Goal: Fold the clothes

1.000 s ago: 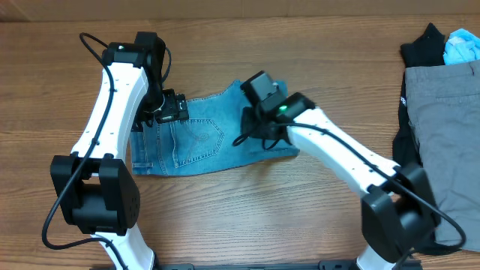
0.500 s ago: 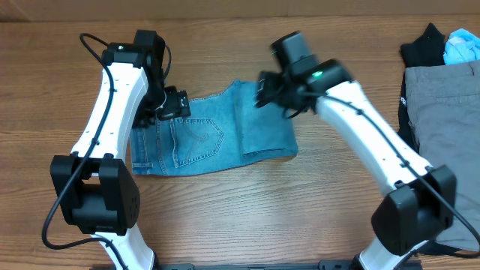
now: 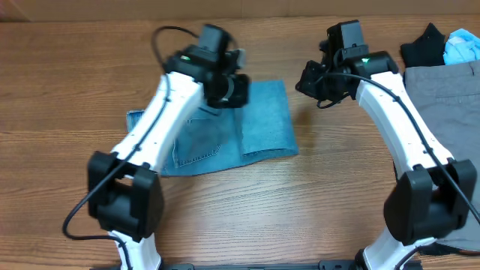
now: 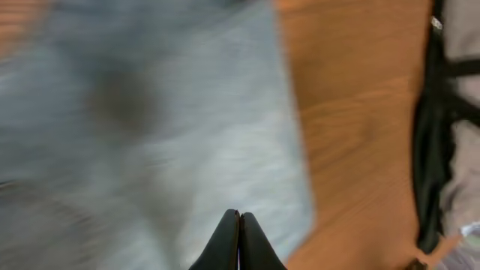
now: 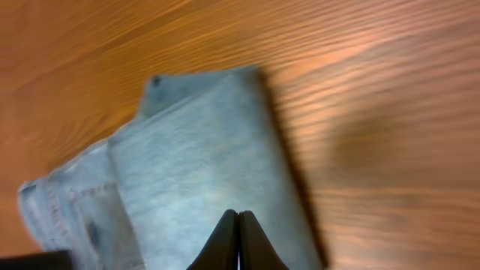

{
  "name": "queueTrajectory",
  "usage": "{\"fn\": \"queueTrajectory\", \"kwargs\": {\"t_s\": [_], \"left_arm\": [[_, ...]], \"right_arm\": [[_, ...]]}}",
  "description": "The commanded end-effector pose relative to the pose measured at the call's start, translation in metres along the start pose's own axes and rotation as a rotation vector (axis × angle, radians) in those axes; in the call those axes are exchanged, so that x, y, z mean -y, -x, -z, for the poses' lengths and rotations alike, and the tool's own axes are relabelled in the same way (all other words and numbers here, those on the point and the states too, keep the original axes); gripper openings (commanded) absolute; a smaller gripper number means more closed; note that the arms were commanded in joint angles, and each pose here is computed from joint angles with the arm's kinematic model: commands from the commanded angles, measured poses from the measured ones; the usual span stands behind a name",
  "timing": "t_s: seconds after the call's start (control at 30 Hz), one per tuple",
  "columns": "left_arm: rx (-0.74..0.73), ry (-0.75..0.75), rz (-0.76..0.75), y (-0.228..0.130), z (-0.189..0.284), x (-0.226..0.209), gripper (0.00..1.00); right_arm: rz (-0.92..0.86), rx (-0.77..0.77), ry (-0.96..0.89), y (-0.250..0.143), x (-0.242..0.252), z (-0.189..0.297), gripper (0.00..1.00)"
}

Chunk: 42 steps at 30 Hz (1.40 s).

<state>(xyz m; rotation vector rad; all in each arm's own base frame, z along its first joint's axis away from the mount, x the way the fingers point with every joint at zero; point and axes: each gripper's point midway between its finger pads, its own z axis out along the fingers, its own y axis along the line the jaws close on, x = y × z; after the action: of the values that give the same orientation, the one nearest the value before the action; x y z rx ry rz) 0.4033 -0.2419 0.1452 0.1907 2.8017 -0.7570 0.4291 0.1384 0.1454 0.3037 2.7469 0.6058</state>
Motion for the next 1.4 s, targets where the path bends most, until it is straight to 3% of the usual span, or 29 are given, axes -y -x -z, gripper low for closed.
{"fn": "queueTrajectory", "kwargs": {"t_s": [0.0,0.37,0.5,0.67,0.83,1.07,1.37], "left_arm": [[-0.062,-0.028,0.068,-0.010,-0.031,0.007,0.04],[-0.204,0.079,0.158,-0.030,-0.103,-0.064,0.04],[-0.219,0.168,0.246,-0.031,-0.093,-0.109,0.04],[-0.202,0.131,0.335,-0.021,-0.064,-0.135,0.04],[-0.148,0.104,0.311,-0.011,-0.019,-0.129,0.04],[-0.055,0.064,0.178,-0.011,0.043,-0.065,0.04],[-0.242,0.076,0.136,-0.055,-0.017,-0.028,0.04]], "right_arm": [[0.029,-0.155,0.131,-0.028,-0.012,-0.033,0.04],[-0.059,-0.361,0.142,-0.062,0.009,-0.095,0.04],[-0.057,-0.342,0.103,-0.059,0.017,-0.103,0.04],[-0.054,-0.311,0.096,-0.051,0.015,-0.100,0.04],[-0.029,-0.248,0.096,-0.034,0.001,-0.067,0.04],[0.038,-0.244,0.088,-0.044,-0.010,-0.016,0.08],[0.004,-0.359,0.095,-0.087,0.008,-0.046,0.08]]}}
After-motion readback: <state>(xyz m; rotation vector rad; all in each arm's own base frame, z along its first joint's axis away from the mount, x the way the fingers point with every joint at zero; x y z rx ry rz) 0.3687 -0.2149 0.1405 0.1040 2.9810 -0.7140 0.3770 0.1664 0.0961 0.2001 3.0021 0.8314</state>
